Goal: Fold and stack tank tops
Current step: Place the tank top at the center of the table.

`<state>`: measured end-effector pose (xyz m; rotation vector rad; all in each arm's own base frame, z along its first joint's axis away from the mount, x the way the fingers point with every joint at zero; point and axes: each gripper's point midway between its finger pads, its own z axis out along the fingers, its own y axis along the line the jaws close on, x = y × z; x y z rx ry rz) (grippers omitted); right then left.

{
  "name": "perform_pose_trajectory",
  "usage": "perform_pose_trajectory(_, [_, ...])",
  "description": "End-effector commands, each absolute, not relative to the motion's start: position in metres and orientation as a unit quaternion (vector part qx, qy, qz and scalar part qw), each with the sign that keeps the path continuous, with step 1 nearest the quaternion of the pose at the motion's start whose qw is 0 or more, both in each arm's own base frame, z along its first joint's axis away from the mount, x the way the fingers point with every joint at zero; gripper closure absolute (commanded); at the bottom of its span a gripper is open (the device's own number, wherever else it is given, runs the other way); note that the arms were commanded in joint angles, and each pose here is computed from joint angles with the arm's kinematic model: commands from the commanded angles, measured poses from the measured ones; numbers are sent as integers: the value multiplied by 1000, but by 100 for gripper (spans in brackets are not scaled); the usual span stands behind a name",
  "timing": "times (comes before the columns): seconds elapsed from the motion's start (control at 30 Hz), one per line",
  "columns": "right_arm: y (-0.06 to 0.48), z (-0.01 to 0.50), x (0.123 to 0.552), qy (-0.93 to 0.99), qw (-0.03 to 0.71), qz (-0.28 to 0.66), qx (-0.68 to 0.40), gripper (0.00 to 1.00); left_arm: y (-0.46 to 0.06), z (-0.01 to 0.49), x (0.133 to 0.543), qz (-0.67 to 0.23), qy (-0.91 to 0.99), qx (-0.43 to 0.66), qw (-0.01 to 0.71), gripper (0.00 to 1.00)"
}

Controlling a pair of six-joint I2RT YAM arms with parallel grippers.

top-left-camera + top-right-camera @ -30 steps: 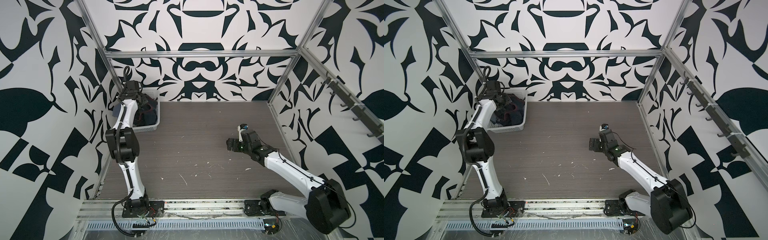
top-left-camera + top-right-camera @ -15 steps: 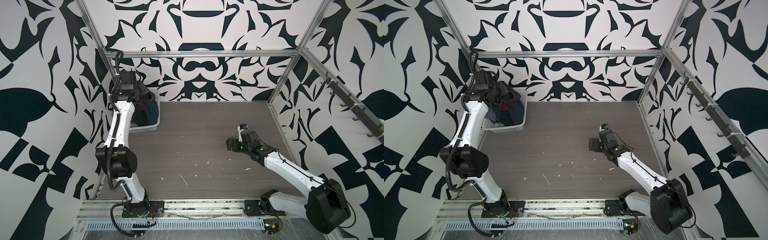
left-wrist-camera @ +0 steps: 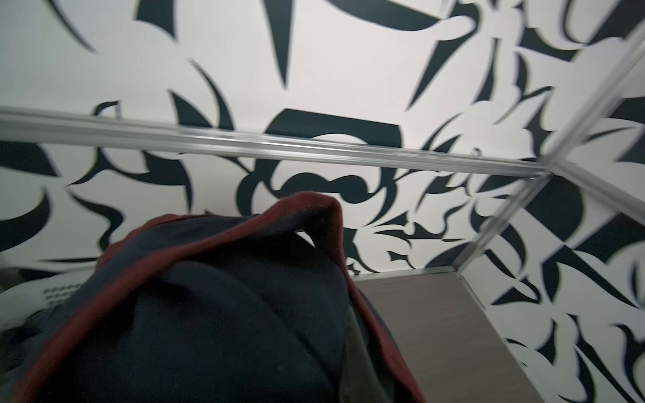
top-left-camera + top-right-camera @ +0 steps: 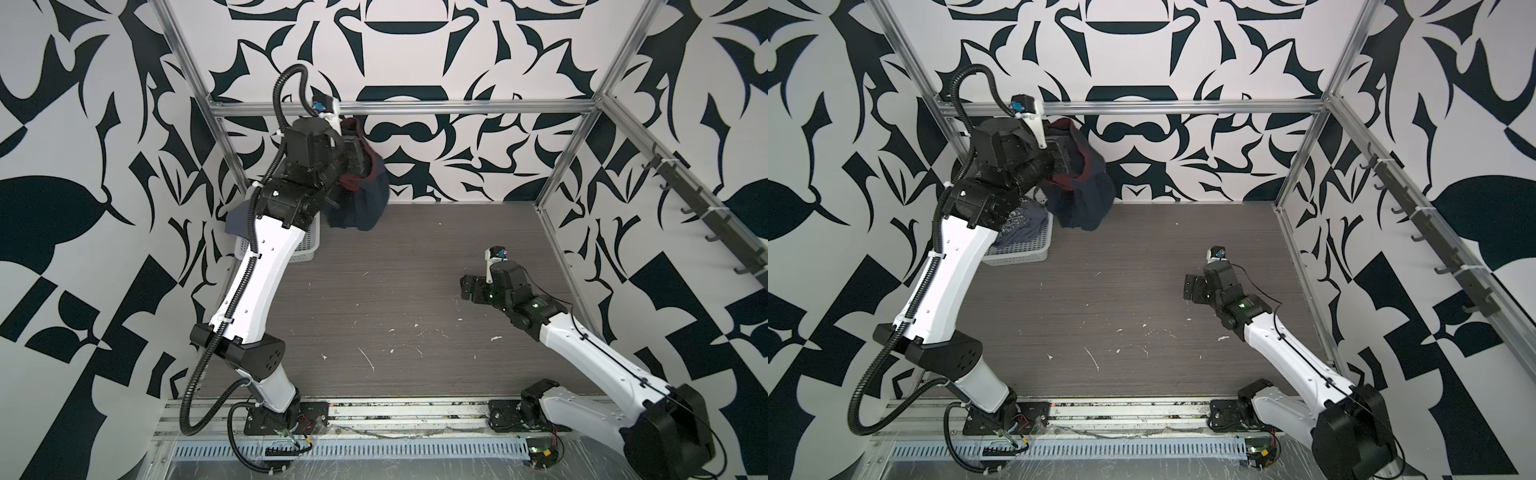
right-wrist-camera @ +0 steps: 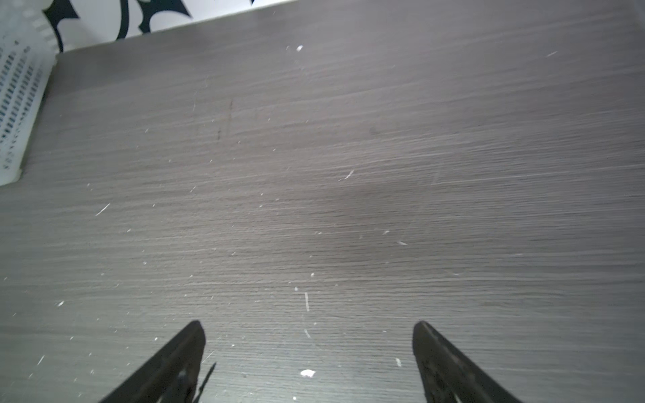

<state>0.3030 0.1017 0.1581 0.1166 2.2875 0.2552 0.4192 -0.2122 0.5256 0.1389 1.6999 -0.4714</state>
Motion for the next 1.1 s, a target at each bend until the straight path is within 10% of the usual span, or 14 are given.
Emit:
perform_pose_trajectory(0.0, [82, 197, 304, 883, 457, 70, 75, 4, -228, 554, 397, -238, 711, 78, 657, 94])
perform_pose_trajectory(0.23, [68, 215, 293, 869, 483, 61, 90, 4, -241, 431, 424, -245, 790, 13, 563, 85])
perform_pose_trajectory(0.4, [72, 200, 294, 881, 461, 57, 84, 4, -230, 280, 430, -221, 878, -51, 422, 32])
perform_pose_trajectory(0.6, [89, 178, 300, 897, 429, 85, 73, 4, -194, 191, 401, -144, 936, -83, 311, 11])
perform_pose_trajectory(1.07, [155, 117, 320, 922, 317, 207, 85, 13, -258, 153, 397, -147, 952, 18, 269, 24])
